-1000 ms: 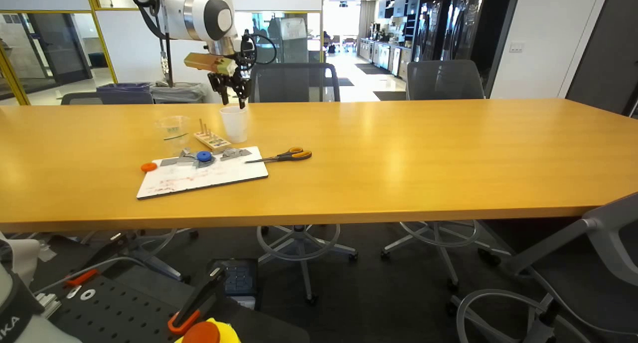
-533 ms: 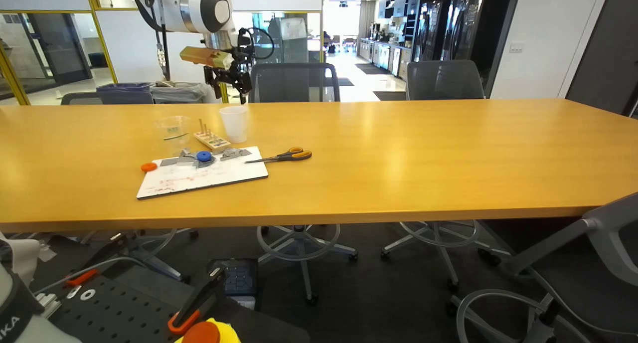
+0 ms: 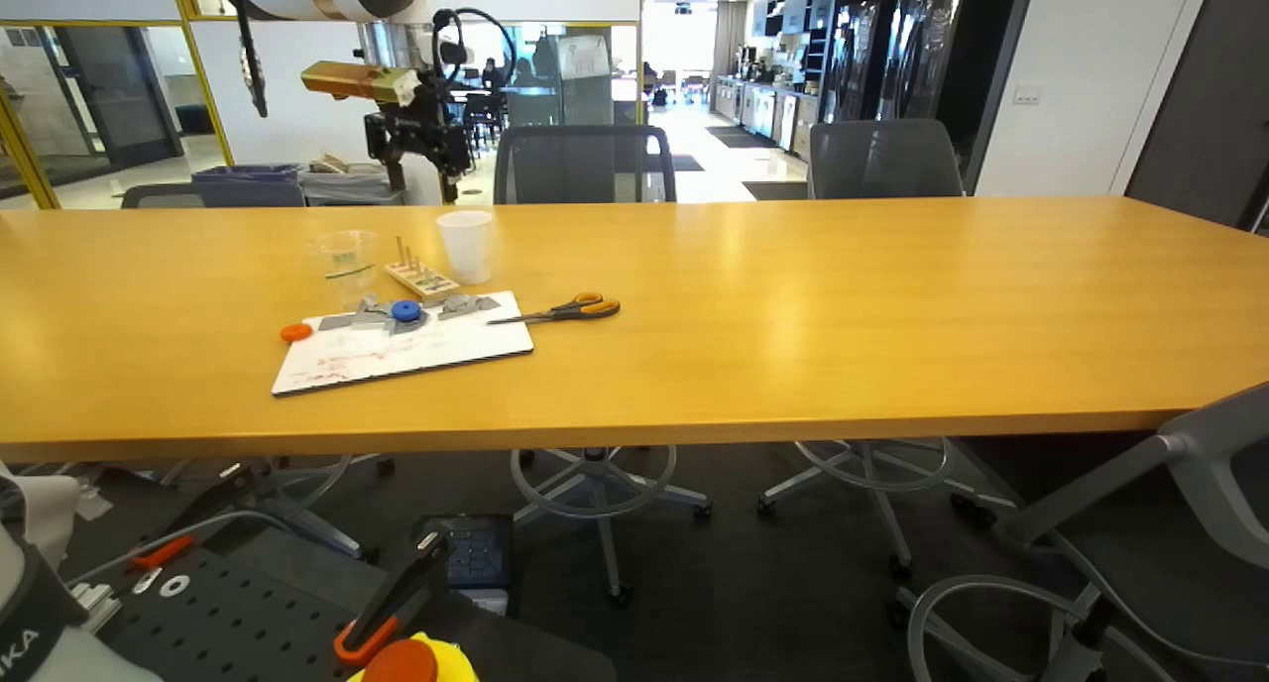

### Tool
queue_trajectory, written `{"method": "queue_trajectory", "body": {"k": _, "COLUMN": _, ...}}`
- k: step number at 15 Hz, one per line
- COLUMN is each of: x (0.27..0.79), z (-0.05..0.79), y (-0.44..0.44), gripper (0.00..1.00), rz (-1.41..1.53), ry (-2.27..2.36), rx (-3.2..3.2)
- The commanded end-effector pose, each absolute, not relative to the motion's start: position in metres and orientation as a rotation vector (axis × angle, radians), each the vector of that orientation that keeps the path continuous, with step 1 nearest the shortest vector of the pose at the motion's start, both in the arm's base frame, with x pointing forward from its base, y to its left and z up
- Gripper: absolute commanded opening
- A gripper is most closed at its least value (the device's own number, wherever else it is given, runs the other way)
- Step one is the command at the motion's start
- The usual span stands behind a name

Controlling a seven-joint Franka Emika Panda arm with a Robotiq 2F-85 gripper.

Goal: Put the orange rings in the white cup, place the blue ring in the clear cup

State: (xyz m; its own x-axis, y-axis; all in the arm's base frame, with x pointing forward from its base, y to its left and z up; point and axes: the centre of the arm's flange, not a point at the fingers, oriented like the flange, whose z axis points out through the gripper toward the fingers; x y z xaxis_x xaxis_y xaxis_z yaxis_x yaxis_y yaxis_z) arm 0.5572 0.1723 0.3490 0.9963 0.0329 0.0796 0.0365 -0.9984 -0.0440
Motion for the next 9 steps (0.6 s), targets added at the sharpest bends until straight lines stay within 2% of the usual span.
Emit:
{"method": "queue_trajectory", "body": {"k": 1, "x": 0.496, "z": 0.360, "y": 0.161, "gripper": 1.00, "rz": -0.037, "ry": -0.128, "rx": -3.103}}
{"method": "queue_trajectory", "body": {"k": 9, "x": 0.447, "z": 0.301, "y": 0.192, "gripper": 1.00, "rz": 0.059, "ry": -0.181, "rx": -3.106}}
